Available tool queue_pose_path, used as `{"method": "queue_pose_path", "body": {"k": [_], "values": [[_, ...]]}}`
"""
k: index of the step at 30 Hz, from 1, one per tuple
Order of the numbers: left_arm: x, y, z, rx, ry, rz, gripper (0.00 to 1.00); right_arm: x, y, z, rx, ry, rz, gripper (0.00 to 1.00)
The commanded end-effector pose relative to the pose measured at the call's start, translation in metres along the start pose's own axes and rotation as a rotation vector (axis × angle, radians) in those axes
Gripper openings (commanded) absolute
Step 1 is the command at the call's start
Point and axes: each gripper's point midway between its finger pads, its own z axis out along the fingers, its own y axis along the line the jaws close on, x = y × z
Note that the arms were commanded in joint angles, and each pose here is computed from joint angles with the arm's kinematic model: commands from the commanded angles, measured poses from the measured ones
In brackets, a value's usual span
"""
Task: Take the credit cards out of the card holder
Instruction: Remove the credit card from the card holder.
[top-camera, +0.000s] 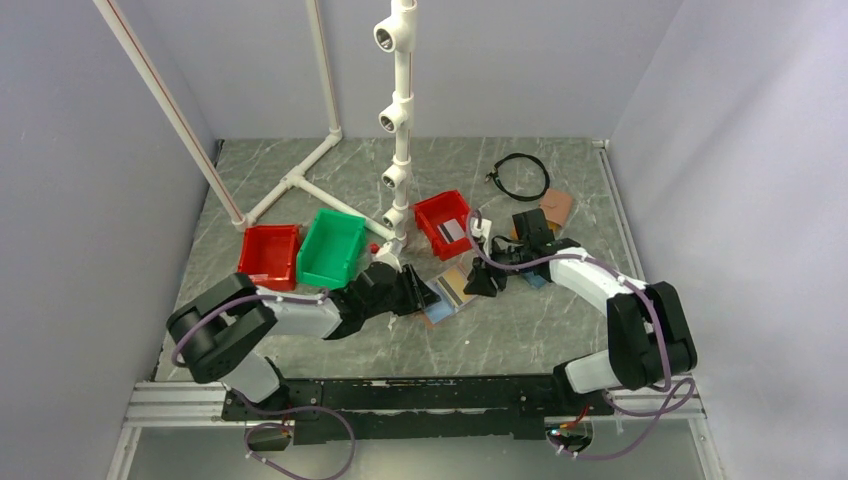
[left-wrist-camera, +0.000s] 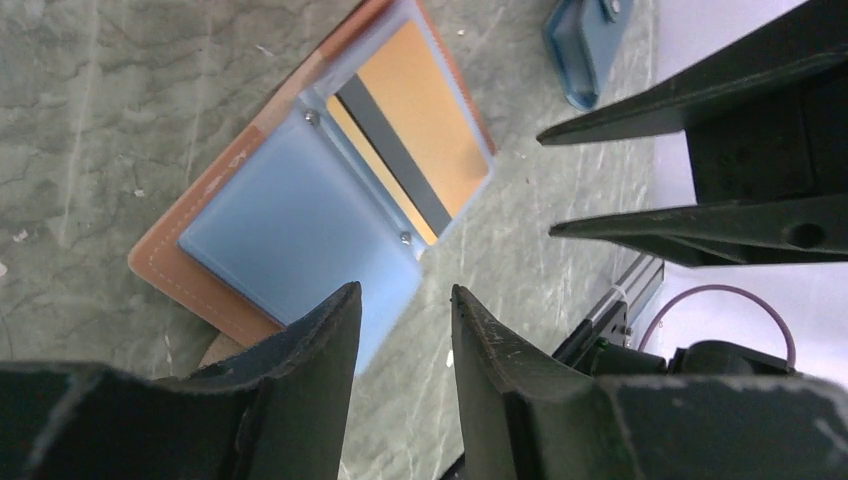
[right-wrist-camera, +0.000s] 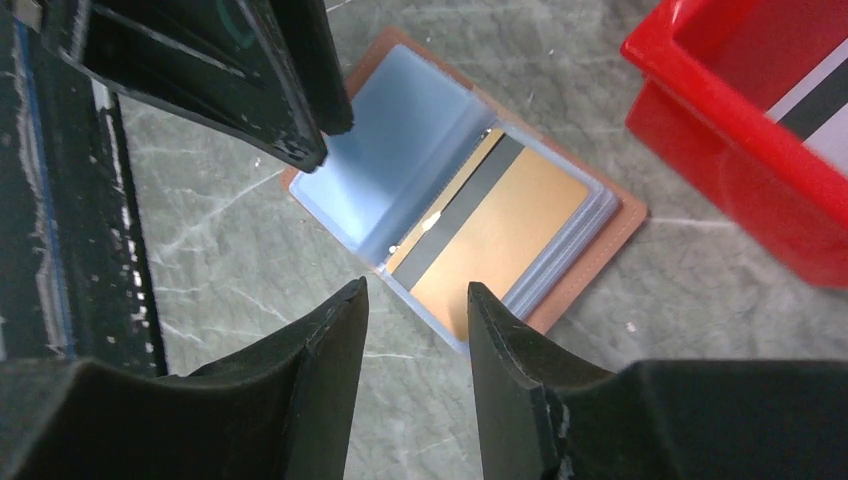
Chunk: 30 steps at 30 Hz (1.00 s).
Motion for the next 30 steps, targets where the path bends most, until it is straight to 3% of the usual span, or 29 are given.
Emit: {"method": "queue_pose_path", "body": {"k": [1, 8, 13, 30], "values": [[-0.015, -0.025, 0.013, 0.101, -0.069, -0.034, 0.43, -0.018, -0.003, -0.001, -0.015, -0.062, 0.12, 0.45], [-0.01, -0.018, 0.024, 0.093, -0.059, -0.066, 0.43, -0.005, -0.02, 0.002, -0.008, -0.015, 0.35, 0.44], [-0.01, -0.013, 0.035, 0.022, -0.038, -0.086, 0.43, 0.0, -0.035, 0.005, 0.068, -0.012, 0.393, 0.48], [0.006, 0.016, 0.053, -0.1, 0.018, -0.108, 0.48, 0.012, -0.044, 0.023, 0.071, 0.064, 0.465, 0.48]]}}
